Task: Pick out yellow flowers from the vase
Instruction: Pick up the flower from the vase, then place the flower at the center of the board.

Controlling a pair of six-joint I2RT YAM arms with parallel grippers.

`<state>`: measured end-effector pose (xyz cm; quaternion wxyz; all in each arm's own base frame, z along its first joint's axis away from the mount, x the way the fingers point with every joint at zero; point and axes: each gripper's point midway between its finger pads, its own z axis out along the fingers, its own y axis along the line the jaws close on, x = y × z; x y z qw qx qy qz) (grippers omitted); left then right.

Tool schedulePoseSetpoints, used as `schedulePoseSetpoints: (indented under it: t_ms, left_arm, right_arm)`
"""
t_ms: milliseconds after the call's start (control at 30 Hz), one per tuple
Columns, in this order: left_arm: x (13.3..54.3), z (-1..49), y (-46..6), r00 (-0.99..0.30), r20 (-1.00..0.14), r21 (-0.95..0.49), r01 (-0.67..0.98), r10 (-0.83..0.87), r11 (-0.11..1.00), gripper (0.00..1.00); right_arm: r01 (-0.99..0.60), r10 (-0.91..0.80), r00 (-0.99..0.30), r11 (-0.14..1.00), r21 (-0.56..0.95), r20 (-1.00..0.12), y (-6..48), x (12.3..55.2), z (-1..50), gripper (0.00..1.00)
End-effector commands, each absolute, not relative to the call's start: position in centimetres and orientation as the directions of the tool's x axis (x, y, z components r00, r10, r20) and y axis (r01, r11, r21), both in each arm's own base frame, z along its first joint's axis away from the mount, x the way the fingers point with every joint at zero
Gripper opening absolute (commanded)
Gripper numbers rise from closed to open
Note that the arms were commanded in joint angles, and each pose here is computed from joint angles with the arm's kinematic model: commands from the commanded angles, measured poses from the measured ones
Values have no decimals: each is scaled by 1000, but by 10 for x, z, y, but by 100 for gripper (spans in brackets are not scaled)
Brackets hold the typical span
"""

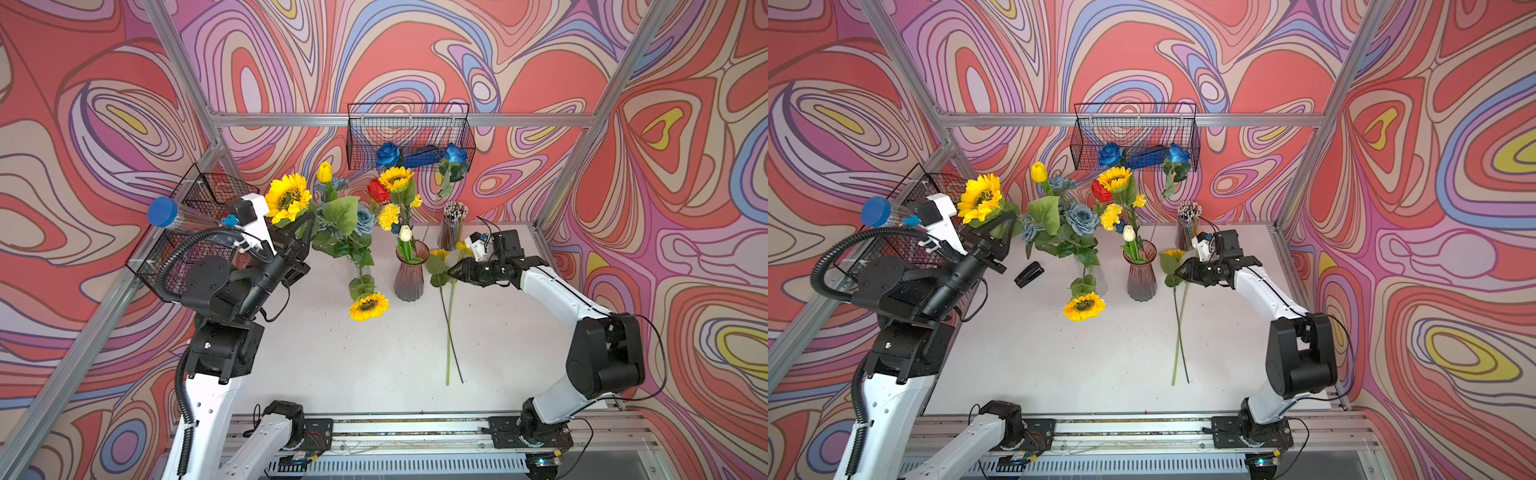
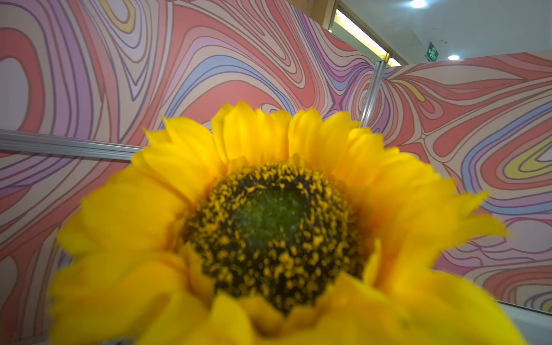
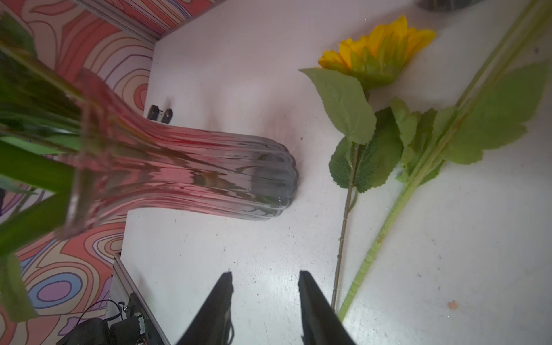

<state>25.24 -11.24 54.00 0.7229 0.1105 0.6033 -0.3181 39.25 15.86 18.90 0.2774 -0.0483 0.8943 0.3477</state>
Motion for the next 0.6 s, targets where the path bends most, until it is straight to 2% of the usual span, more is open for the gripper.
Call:
schedulePoseSetpoints:
  t_ms: [0,133,200,300,433,567]
  left_arm:
    - [230,537,-142,-48,-963,-214,736,-267,643,3]
    - [220,537,-164,-156,-955,-266,826,-252,497,3]
    - [219,538,-173,-201,-947,-295,858,-252,420,4]
    - [224,537,-185,-279,-926,-350,887,-253,302,5]
    - [240,535,-194,-351,-893,-415,884,-281,213,6]
    - [246,528,-211,-395,-882,-441,884,-259,154,6]
  right_arm:
    - [-437,106,-691,728,529,-715,160,390,251,39]
    - [-607,112,-524,647,462,-845,171,367,310,41]
    - [-718,113,-443,550,427,-889,183,346,342,43]
    - [-861,114,-361,340,377,-926,207,306,383,48]
    - [-939,61,-295,166,301,-954,239,265,409,51]
    - [-962,24,-261,77,262,-965,265,244,416,53]
